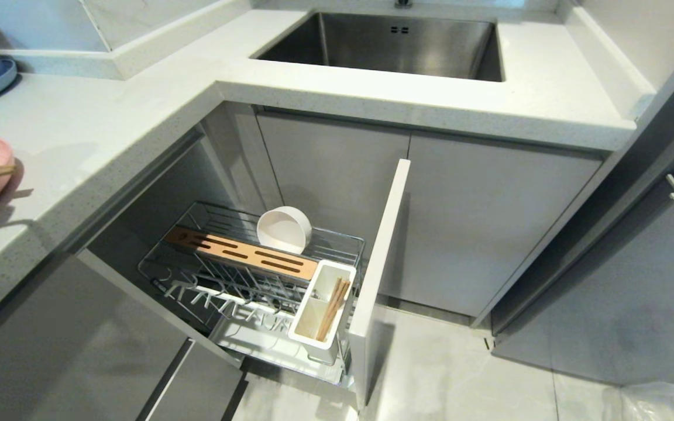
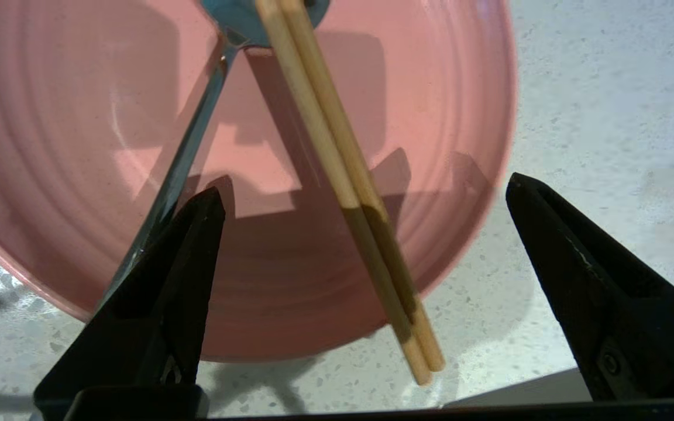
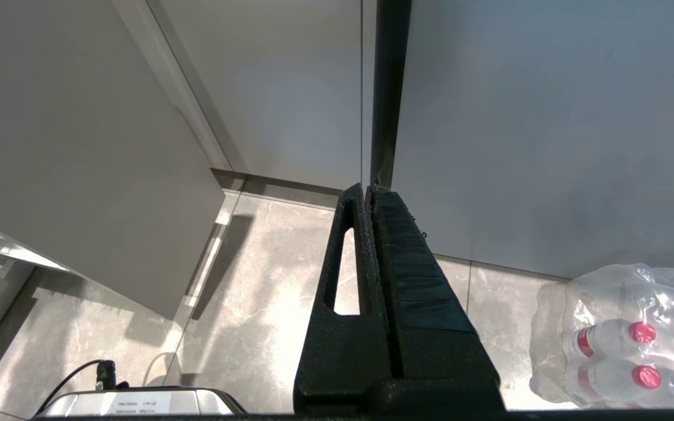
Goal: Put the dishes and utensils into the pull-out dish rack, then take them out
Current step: Pick up the chopsticks and place it in the cupboard
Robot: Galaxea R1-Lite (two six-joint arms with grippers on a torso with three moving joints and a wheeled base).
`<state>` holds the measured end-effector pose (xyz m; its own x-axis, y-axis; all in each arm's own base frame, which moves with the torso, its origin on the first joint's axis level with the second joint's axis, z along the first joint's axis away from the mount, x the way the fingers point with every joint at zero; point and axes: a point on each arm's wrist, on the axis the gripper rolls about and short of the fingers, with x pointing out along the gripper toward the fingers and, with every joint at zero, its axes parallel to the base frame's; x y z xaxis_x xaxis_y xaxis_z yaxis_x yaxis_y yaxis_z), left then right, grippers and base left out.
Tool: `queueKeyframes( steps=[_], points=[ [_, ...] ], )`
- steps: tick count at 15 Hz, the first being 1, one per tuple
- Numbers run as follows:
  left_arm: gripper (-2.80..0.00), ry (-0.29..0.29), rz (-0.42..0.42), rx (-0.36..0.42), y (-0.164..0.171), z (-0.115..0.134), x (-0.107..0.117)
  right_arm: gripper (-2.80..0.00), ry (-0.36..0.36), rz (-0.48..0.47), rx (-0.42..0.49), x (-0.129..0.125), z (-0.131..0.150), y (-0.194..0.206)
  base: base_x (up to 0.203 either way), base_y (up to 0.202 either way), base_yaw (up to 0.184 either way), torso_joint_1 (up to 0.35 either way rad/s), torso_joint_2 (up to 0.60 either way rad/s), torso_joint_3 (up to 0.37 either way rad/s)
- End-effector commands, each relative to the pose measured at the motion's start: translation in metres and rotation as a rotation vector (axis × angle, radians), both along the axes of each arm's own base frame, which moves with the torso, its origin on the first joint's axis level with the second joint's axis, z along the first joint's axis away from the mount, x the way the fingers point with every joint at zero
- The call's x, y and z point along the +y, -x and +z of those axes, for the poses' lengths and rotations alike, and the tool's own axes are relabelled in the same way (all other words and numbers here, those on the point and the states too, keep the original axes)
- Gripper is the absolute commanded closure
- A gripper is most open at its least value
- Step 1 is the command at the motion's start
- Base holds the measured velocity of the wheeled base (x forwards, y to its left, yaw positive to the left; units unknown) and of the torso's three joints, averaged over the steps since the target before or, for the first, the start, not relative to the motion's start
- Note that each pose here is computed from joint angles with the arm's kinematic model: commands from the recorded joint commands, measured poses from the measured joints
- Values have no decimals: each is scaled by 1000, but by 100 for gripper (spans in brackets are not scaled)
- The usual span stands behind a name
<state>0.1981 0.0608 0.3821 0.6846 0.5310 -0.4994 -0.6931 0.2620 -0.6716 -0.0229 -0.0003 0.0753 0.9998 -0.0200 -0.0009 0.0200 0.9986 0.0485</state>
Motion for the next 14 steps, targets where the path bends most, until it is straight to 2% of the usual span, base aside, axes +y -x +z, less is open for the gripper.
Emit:
queueKeyframes(
  steps=[1, 3, 9, 14],
  points=[
    [-280, -4, 3, -27, 4, 6, -1, 0, -1, 0, 2, 0, 0, 0, 0, 0, 0, 0, 0, 0],
    [-280, -11, -11, -32, 6, 8, -4, 0, -1, 0, 2, 0, 0, 0, 0, 0, 0, 0, 0, 0],
    [-280, 11, -16, 46, 7, 1, -5, 0, -1, 0, 2, 0, 0, 0, 0, 0, 0, 0, 0, 0],
    [-280, 22, -38, 28, 5, 1, -5, 0, -1, 0, 2, 0, 0, 0, 0, 0, 0, 0, 0, 0]
  ],
)
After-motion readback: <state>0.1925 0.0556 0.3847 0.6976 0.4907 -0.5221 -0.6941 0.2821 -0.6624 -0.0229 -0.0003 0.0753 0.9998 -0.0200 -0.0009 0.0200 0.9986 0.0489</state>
